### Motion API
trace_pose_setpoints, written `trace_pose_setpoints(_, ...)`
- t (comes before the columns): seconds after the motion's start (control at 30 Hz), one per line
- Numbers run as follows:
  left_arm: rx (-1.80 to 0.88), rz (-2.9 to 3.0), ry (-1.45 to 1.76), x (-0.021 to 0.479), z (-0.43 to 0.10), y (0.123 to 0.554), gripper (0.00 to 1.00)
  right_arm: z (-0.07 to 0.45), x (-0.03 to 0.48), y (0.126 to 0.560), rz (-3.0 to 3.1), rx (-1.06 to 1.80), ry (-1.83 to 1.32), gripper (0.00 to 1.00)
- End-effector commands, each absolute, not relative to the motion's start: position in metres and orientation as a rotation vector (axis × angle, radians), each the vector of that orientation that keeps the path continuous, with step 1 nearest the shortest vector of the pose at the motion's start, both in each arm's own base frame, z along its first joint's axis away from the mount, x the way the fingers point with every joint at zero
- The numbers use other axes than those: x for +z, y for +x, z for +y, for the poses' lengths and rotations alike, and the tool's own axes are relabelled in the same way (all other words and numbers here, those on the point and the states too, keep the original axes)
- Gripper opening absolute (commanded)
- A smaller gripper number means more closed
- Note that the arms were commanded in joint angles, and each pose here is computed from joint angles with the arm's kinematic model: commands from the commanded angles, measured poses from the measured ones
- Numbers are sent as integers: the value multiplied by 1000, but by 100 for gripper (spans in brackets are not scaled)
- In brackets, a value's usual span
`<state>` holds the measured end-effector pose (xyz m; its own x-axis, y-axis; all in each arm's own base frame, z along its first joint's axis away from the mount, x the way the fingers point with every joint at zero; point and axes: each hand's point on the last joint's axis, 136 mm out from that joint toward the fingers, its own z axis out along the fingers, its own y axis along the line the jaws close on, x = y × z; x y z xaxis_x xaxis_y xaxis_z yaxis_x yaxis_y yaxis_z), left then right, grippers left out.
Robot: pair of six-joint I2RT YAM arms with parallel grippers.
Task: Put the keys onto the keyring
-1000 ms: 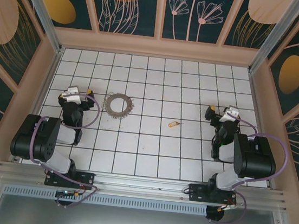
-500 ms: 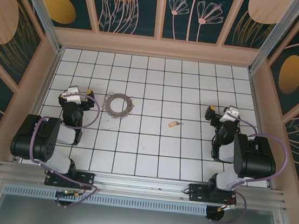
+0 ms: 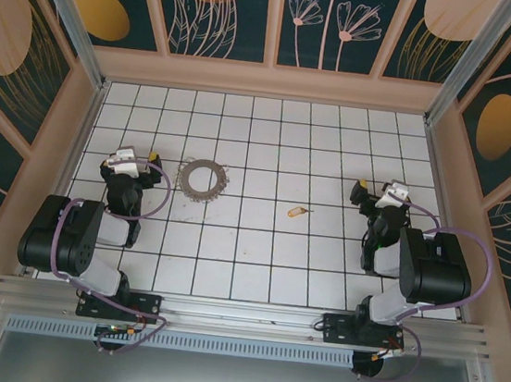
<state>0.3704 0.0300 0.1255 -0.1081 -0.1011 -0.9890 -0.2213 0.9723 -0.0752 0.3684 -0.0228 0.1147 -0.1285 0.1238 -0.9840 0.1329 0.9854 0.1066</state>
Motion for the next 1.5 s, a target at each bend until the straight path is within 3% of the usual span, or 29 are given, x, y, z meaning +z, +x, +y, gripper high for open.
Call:
trace_pose_setpoints(0.0, 107, 1638, -239, 137, 32, 372, 99, -22, 129, 372, 1648, -6, 195, 99)
trace_pose_setpoints(0.57, 107, 1636, -241, 138, 32, 372, 99, -15, 128, 374, 1661, 21, 153, 99)
trace_pose_setpoints(1.0, 88, 1738, -284, 162, 32, 388, 99, -12, 169, 368, 1660, -54, 136, 99)
trace_pose_setpoints(1.27, -433, 1804, -264, 220, -36, 397, 99, 1, 207, 354, 1673, 84, 276, 99)
trace_pose_setpoints(1.47, -676, 2056, -157, 214, -104, 406, 99, 33, 202, 355, 1885, 323, 316, 99)
